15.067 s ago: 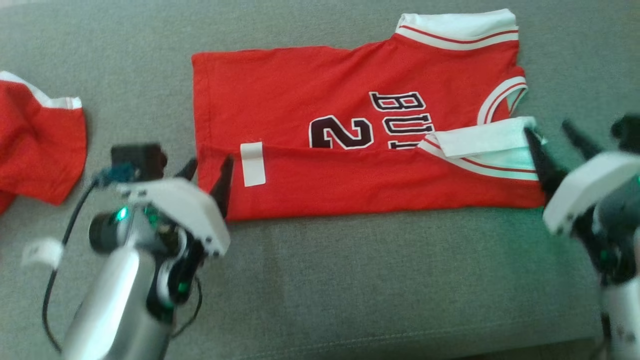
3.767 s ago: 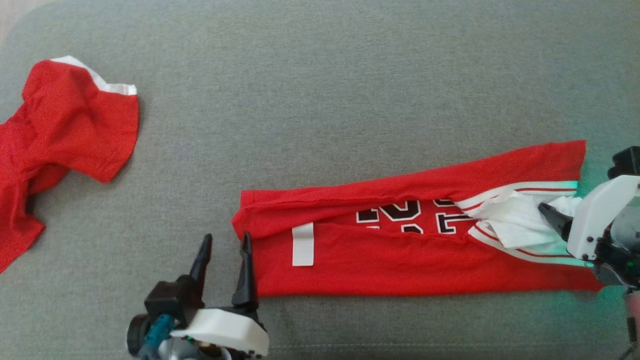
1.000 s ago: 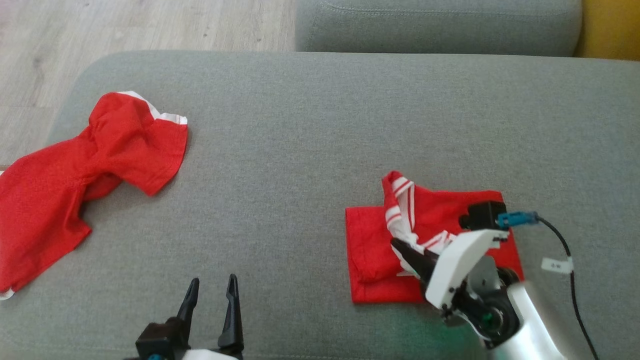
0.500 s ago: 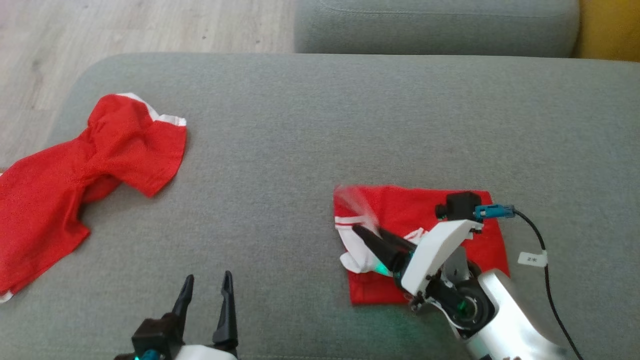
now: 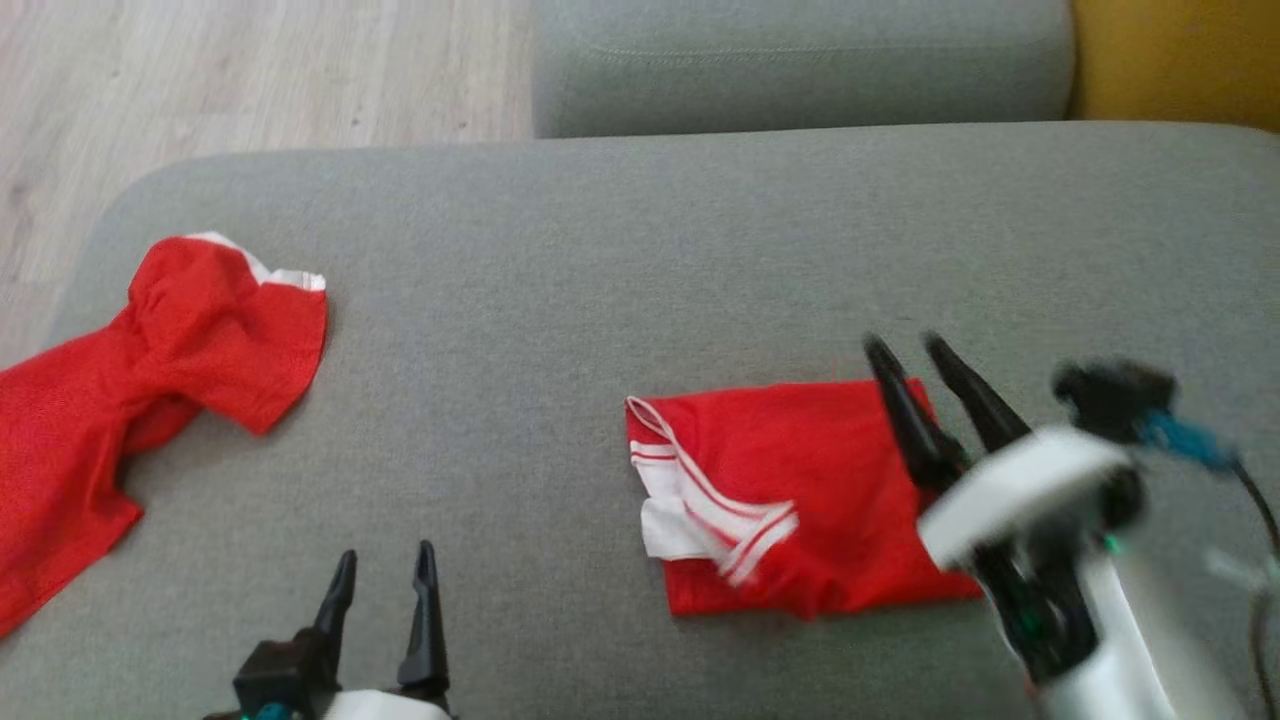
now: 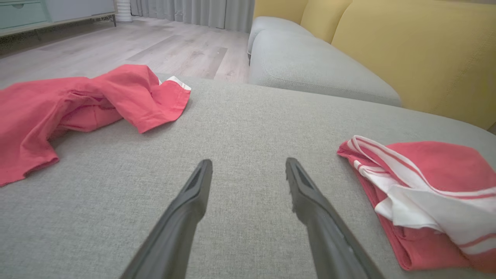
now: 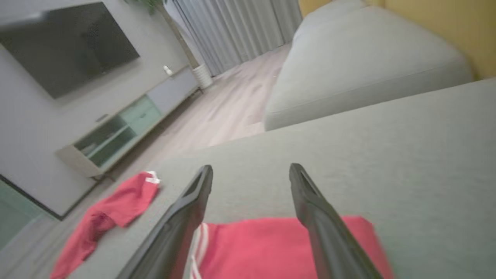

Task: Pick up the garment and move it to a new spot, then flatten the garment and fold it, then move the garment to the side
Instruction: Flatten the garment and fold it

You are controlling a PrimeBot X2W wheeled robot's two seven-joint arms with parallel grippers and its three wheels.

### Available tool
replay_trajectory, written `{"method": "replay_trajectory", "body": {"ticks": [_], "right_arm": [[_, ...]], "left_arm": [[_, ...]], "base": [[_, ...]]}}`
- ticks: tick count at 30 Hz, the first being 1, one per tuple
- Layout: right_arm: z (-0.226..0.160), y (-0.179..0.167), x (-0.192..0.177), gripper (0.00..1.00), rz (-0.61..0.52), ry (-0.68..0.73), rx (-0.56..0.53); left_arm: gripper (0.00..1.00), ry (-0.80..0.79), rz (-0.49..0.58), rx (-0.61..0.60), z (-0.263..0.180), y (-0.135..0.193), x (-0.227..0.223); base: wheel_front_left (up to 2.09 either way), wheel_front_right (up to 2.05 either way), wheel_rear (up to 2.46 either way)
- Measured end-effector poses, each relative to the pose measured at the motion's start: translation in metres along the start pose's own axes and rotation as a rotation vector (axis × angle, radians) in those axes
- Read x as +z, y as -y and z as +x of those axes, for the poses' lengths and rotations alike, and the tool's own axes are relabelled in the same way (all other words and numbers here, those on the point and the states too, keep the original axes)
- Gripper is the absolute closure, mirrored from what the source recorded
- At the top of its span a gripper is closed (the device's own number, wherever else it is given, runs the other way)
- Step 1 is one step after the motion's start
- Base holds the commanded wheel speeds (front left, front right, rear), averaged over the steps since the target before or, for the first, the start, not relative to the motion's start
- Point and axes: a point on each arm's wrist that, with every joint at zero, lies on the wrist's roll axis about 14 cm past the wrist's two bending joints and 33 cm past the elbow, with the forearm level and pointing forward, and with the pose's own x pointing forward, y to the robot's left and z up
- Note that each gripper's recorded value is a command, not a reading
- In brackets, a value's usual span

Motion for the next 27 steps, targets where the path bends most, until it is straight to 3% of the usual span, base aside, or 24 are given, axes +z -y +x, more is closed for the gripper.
{"method": "replay_trajectory", "body": {"ticks": [6, 16, 27], "right_arm": [[-0.048, 0.051, -0.006, 0.00, -0.162, 0.037, -0.200], [-0.097, 0.088, 0.003, 0.00, -0.376, 0.178, -0.357], [-0.125, 0.106, -0.037, 0.00, -0.368, 0.124, -0.436]], "left_arm": [[0.00, 0.025, 0.015, 0.005, -0.003, -0.005, 0.007], [0.00, 0.051, 0.046, 0.003, -0.006, -0.017, 0.013], [0.00, 0.016, 0.050, -0.032, -0.012, -0.021, 0.001]], "base": [[0.00, 0.00, 0.00], [0.00, 0.00, 0.00], [0.00, 0.00, 0.00]]}}
